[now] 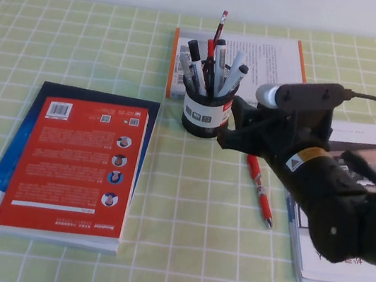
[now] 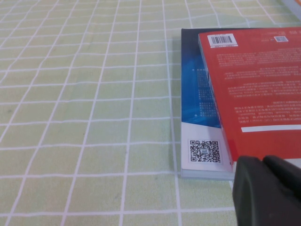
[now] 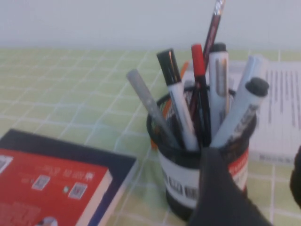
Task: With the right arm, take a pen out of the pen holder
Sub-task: 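Take a marker out of the pen holder and lay it on the table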
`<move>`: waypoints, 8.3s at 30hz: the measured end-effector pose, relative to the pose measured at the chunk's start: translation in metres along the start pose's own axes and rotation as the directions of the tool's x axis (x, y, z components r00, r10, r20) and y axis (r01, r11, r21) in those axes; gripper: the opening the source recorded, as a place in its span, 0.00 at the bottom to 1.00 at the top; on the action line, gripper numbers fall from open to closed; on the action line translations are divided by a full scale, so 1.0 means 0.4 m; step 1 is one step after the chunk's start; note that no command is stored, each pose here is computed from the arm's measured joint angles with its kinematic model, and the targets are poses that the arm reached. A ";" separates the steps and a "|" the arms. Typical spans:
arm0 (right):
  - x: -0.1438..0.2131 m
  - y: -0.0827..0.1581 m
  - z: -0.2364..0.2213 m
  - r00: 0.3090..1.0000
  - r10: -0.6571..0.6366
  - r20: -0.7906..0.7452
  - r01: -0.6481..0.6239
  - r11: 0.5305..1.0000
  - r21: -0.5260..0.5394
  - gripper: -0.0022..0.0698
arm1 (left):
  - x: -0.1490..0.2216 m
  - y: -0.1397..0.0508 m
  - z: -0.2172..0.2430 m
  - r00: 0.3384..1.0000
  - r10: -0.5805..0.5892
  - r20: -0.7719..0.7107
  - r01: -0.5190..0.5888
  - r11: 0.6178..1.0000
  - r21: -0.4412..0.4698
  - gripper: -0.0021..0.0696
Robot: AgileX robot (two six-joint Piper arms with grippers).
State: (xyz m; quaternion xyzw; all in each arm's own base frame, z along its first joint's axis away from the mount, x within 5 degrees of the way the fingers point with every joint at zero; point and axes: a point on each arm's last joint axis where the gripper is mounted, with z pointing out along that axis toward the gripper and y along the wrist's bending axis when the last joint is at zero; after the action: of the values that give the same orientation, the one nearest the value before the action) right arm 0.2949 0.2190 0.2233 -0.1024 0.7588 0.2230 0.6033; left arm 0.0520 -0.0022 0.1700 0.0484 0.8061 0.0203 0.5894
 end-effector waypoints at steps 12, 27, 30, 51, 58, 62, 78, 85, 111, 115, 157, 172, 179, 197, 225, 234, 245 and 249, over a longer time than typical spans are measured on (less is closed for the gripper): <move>0.068 -0.010 0.060 0.979 -0.049 0.199 0.054 0.998 -0.018 0.43 | 0.000 0.000 0.000 1.000 0.000 0.000 0.000 1.000 0.000 0.02; 0.042 -0.019 0.142 0.963 0.000 0.268 0.004 1.000 -0.014 0.43 | 0.000 0.000 0.000 1.000 0.000 0.000 0.000 1.000 0.000 0.02; 0.049 -0.029 0.155 0.966 0.017 0.259 -0.016 1.000 -0.007 0.43 | 0.000 0.000 0.000 1.000 0.000 0.000 0.000 1.000 0.000 0.02; 0.076 -0.031 0.219 0.977 0.038 0.209 -0.038 0.999 -0.004 0.44 | 0.000 0.000 0.000 1.000 0.000 0.000 0.000 1.000 0.000 0.02; 0.077 -0.035 0.219 0.977 0.052 0.209 -0.055 0.998 0.011 0.44 | 0.000 0.000 0.000 1.000 0.000 0.000 0.000 1.000 0.000 0.02; 0.077 -0.037 0.219 0.976 0.056 0.209 -0.060 0.998 0.015 0.44 | 0.000 0.000 0.000 1.000 0.000 0.000 0.000 1.000 0.000 0.02; 0.056 -0.040 0.246 0.986 0.088 0.143 -0.093 0.995 0.031 0.49 | 0.000 0.000 0.000 1.000 0.000 0.000 0.000 1.000 0.000 0.02; 0.057 -0.052 0.248 0.985 0.101 0.142 -0.109 0.993 0.050 0.49 | 0.000 0.000 0.000 1.000 0.000 0.000 0.000 1.000 0.000 0.02; 0.071 -0.050 0.277 0.988 0.106 0.109 -0.112 0.992 0.052 0.43 | 0.000 0.000 0.000 1.000 0.000 0.000 0.000 1.000 0.000 0.02; 0.071 -0.050 0.277 0.988 0.106 0.112 -0.112 0.992 0.052 0.37 | 0.000 0.000 0.000 1.000 0.000 0.000 0.000 1.000 0.000 0.02; 0.063 -0.043 0.278 0.991 0.029 0.131 -0.033 0.999 0.032 0.41 | 0.000 0.000 0.000 1.000 0.000 0.000 0.000 1.000 0.000 0.02; 0.041 -0.037 0.273 0.989 0.033 0.146 -0.036 0.999 0.023 0.18 | 0.000 0.000 0.000 1.000 0.000 0.000 0.000 1.000 0.000 0.02; -0.006 -0.021 0.253 0.994 -0.002 0.112 0.001 1.000 0.003 0.18 | 0.000 0.000 0.000 1.000 0.000 0.000 0.000 1.000 0.000 0.02; -0.333 0.052 0.021 0.983 -0.128 0.135 0.140 0.987 -0.083 0.18 | 0.000 0.000 0.000 1.000 0.000 0.000 0.000 1.000 0.000 0.02; -0.048 -0.034 0.098 0.617 0.030 -0.786 -0.016 1.000 0.026 0.18 | 0.000 0.000 0.000 1.000 0.000 0.000 0.000 1.000 0.000 0.02; 0.006 -0.072 0.192 0.567 0.053 -0.822 -0.009 0.998 0.058 0.18 | 0.000 0.000 0.000 1.000 0.000 0.000 0.000 1.000 0.000 0.02; 0.020 -0.087 0.216 0.605 0.058 -0.794 -0.006 0.998 0.068 0.18 | 0.000 0.000 0.000 1.000 0.000 0.000 0.000 1.000 0.000 0.02; 0.016 -0.088 0.219 0.616 0.057 -0.786 -0.005 0.998 0.068 0.29 | 0.000 0.000 0.000 1.000 0.000 0.000 0.000 1.000 0.000 0.02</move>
State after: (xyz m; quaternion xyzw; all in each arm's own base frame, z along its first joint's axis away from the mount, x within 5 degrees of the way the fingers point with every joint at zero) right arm 0.3843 0.2290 0.1944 -0.1588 0.9543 0.1436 0.2087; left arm 0.0520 -0.0022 0.1700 0.0484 0.8061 0.0203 0.5894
